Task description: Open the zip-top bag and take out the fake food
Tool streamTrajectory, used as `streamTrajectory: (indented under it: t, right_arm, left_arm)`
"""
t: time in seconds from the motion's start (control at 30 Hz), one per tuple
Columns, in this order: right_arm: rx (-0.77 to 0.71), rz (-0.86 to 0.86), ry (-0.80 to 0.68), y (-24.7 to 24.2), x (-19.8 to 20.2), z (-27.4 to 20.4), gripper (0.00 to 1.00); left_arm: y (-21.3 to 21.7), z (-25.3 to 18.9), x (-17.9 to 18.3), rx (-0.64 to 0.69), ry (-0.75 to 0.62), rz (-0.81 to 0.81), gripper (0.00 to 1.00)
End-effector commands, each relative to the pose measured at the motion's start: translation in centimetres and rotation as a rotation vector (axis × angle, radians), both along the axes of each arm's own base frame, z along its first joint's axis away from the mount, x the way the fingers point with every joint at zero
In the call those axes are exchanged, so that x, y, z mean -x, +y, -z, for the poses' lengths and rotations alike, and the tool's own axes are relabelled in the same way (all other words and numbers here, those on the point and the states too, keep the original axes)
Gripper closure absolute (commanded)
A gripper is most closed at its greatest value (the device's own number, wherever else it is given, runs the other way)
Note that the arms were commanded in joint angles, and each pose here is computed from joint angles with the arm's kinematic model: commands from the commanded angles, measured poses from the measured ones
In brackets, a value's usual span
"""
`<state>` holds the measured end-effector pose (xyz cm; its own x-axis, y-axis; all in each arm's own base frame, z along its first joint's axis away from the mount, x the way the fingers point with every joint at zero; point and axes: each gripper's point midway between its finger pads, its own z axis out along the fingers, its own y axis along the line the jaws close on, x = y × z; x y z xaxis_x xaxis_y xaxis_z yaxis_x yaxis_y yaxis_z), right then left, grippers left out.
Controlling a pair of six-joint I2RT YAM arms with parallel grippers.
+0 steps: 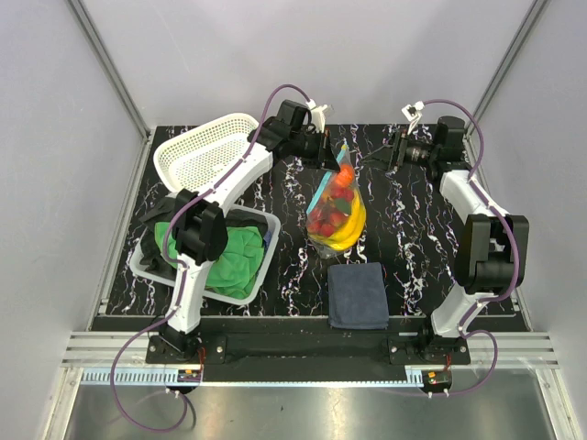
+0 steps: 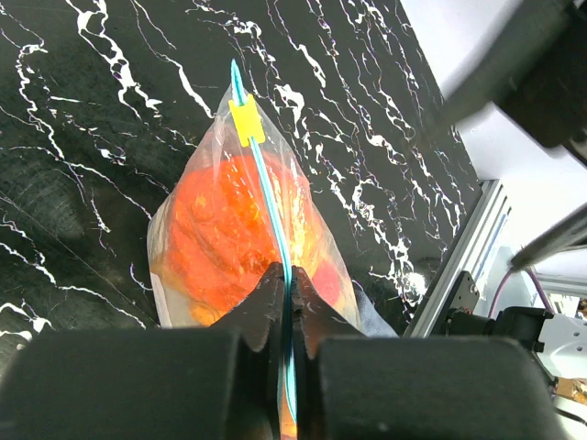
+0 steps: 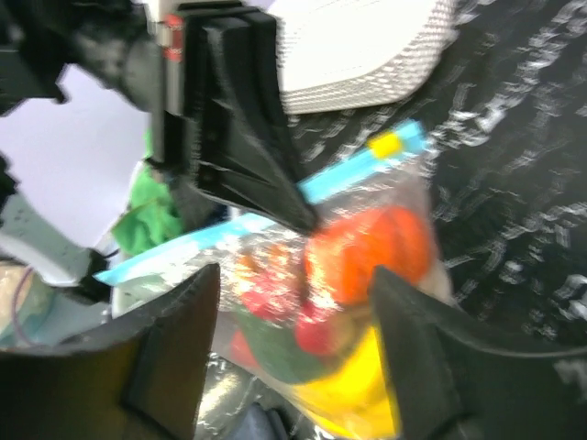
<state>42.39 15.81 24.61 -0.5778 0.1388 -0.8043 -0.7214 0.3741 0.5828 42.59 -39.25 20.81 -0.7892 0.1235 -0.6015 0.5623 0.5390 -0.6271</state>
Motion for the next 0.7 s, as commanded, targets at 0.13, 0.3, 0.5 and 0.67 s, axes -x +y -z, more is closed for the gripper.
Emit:
streamTrajectory:
  t: [0.13, 0.3, 0.5, 0.67]
  right_arm:
    - [0.112, -0.005, -0.258, -1.2, 0.0, -1.8, 0.05]
    - [0.118, -0.058, -0.321, -0.9, 0.4, -1.6, 0.05]
    - [0.09, -0.097, -0.33, -0.6, 1.6, -2.9, 0.04]
    - [0.075, -0.113, -0.367, -0.3, 3.1, -4.5, 0.04]
  left_arm:
    - [-0.1, -7.1, 2.8, 0.117, -0.125, 0.126, 1.0]
    - [0.4, -9.6, 5.9, 0.174, -0.155, 0.235, 1.0]
    - [1.2, -11.4, 9.3, 0.235, -0.192, 0.375, 1.0]
    - [1.3, -11.4, 10.5, 0.264, -0.179, 0.432, 1.0]
